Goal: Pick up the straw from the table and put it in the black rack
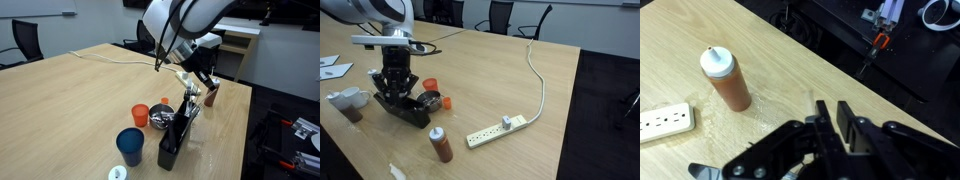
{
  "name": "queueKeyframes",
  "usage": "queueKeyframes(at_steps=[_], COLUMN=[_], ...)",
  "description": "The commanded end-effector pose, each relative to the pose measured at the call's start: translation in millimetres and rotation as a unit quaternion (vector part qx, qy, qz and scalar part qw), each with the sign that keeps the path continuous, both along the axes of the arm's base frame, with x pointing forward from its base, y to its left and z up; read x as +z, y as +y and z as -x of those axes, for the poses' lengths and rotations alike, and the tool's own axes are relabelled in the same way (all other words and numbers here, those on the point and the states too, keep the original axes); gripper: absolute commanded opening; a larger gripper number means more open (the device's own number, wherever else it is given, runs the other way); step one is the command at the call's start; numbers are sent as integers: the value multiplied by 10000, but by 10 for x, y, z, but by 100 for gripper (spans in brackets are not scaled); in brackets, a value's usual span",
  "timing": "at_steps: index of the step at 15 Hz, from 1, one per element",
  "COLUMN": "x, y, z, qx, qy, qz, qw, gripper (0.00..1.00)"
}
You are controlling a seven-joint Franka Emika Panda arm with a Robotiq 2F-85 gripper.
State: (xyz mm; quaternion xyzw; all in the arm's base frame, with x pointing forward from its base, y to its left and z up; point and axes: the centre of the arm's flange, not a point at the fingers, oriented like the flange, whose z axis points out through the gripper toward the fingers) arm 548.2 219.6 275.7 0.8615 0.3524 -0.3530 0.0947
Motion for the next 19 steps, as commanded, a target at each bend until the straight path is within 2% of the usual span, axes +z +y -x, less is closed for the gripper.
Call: queueKeyframes(at_steps=[1, 5, 8, 9, 10, 11, 12, 19], x=[60, 100, 229, 307, 388, 288, 331, 245], y=[11, 25, 80, 128, 189, 168, 194, 186], z=[-135, -189, -261, -286, -312, -358, -372, -364], qx=[-12, -51, -233, -319, -419, -280, -291, -293], qy=[12, -145, -758, -1136, -1400, -1019, -1109, -1036], qz=[26, 13, -181, -314, -472, -342, -378, -346], qw=[10000, 9999, 9967, 9925, 9881, 9938, 9927, 9936], gripper=[48, 75, 97, 100, 100, 100, 99, 100])
